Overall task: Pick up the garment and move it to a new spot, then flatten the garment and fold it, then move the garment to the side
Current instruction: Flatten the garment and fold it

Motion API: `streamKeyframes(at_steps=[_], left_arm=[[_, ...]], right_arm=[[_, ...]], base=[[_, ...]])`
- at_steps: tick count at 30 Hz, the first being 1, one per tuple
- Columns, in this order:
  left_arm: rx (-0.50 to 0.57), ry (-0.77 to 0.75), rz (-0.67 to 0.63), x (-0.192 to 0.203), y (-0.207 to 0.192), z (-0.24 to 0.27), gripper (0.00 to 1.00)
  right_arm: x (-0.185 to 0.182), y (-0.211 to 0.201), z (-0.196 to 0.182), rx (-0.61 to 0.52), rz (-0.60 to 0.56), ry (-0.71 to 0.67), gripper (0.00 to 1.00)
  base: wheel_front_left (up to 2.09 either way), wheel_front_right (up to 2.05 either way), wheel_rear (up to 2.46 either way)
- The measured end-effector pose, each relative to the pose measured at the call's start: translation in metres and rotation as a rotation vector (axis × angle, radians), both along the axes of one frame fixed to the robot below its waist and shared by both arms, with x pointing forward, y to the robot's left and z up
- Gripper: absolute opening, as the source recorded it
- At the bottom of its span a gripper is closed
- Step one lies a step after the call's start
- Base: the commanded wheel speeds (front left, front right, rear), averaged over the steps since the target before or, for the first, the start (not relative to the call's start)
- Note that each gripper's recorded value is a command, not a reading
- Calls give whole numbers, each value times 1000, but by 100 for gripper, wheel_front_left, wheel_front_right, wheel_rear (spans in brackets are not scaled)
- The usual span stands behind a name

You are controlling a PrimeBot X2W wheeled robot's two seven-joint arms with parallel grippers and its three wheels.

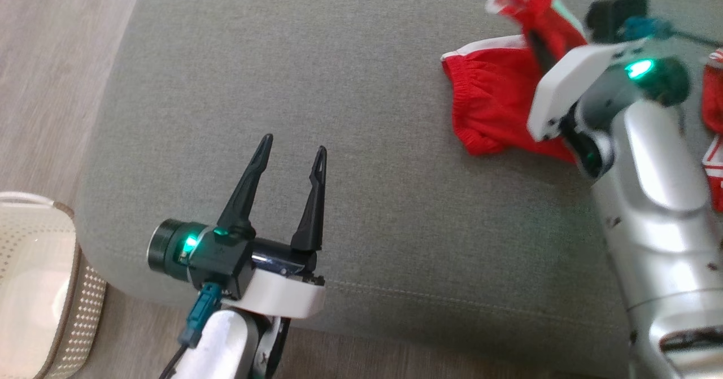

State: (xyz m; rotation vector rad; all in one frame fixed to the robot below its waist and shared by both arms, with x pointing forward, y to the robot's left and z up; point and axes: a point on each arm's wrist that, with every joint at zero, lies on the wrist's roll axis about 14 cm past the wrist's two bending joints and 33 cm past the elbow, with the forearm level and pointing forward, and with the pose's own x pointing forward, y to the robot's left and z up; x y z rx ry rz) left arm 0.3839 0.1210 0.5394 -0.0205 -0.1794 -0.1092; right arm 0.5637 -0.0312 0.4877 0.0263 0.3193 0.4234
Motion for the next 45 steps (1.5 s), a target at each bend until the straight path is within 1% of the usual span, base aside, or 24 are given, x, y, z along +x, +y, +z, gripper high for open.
streamKeyframes(at_steps=[6,11,12,13,14,15,17,20,22,24,26,28,30,33,34,35,36,40,42,45], left_arm=[[-3,5,10,-1,3,-1,100],[-9,16,23,-2,6,-4,100],[-9,16,23,-2,6,-4,100],[-9,17,24,-2,6,-4,100],[-9,17,24,-2,6,-4,100],[-8,18,23,-2,6,-4,100],[-9,16,21,-2,5,-4,100],[-11,7,16,-3,3,-1,100],[-11,-2,20,-3,3,2,100],[-12,-7,18,-4,2,4,100],[-14,-8,18,-5,2,4,100],[-15,-3,22,-7,3,3,100],[-14,-1,27,-8,4,2,100],[-12,0,39,-9,8,2,100],[-11,1,43,-10,9,2,100],[-10,2,48,-10,11,2,100],[-8,3,51,-11,12,2,100],[-5,11,70,-13,17,0,100],[-5,16,79,-14,20,-1,100],[-3,20,87,-16,22,-2,100]], right_arm=[[-15,18,-17,30,37,44,0],[-29,50,-23,113,118,76,0],[-29,50,-23,113,118,76,22],[-32,56,-22,146,131,83,100],[-32,56,-22,146,131,83,100],[-35,61,-21,186,138,89,100],[-37,61,-19,198,134,75,100],[-32,49,-10,207,97,25,100],[-27,36,3,207,60,-32,100],[-25,20,9,176,22,-86,100],[-26,-2,7,123,-17,-118,100],[-29,-27,-3,72,-59,-120,100],[-35,-46,-15,0,-74,-110,100],[-40,-55,-24,-38,-71,-107,100],[-41,-53,-25,-46,-59,-108,84],[-40,-50,-26,-54,-45,-108,34],[-40,-48,-27,-72,-25,-113,0],[-36,-35,-26,-122,55,-181,0],[-35,-21,-26,-118,97,-208,0],[-36,-1,-34,-137,160,-200,0]], base=[[0,0,0],[0,0,0],[0,0,0],[0,0,0],[0,0,0],[0,0,0],[0,0,0],[0,0,0],[0,0,0],[0,0,0],[0,0,0],[0,0,0],[0,0,0],[0,0,0],[0,0,0],[0,0,0],[0,0,0],[0,0,0],[0,0,0],[0,0,0]])
